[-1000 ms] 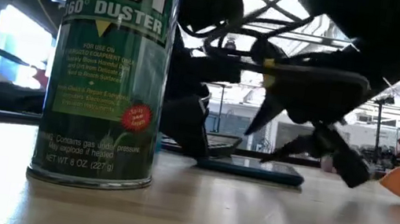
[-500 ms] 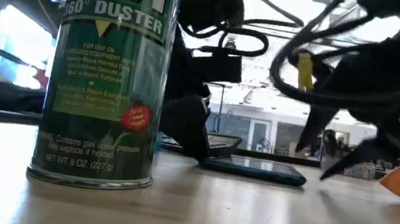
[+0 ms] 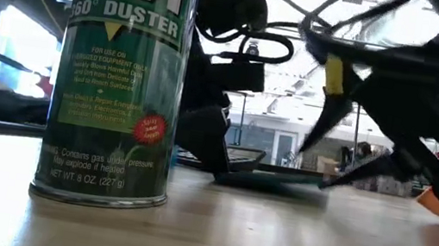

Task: Apply microfiber cloth
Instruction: Wipe the front of the cellphone using microfiber cloth

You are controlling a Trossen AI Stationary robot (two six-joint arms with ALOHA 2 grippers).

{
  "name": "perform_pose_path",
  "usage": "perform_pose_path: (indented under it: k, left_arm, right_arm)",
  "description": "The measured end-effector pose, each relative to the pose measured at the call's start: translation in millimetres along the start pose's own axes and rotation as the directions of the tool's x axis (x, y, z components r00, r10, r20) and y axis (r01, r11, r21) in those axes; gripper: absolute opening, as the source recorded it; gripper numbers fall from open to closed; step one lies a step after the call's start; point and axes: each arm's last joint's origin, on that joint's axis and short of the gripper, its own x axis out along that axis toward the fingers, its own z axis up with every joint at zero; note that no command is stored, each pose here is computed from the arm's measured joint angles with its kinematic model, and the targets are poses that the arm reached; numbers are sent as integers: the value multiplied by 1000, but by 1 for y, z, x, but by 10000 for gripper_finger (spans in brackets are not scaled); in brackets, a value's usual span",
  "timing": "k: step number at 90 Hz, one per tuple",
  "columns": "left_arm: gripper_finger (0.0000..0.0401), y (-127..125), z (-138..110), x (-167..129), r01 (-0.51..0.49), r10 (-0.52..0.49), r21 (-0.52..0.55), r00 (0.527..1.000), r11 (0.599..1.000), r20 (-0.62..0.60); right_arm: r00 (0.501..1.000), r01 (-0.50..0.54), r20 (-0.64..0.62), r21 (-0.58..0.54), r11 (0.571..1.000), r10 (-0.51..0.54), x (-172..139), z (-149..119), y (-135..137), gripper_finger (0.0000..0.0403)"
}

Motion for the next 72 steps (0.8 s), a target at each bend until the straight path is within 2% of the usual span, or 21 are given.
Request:
perform_pose_path:
  k: [11,22,36,56,63,72]
  left_arm:
    - [133,-1,2,0,12,-11,-8,1000,1000,19]
    - [133,-1,3,0,27,-26,-11,999,1000,30]
    - [133,-1,3,0,27,-27,-11,999,1000,28]
    - [133,0,2,0,9,-9,2,1000,1000,12]
    - [133,2,1,0,-43,43,12,999,999,6]
    - [133,1,-2,-2,-121,122,38,992,992,-21]
  right_arm:
    - [996,79,-37,16,997,-79,-4,3,-8,154]
    - [994,103,-35,45,994,-101,-6,8,-17,152]
    - [1000,19,18,112,993,-21,0,8,-23,116]
    - [995,-89,53,229,969,79,8,3,-28,14]
    - [995,-102,35,283,954,96,6,2,-32,9]
    - [987,-145,3,412,900,158,1,1,-48,7]
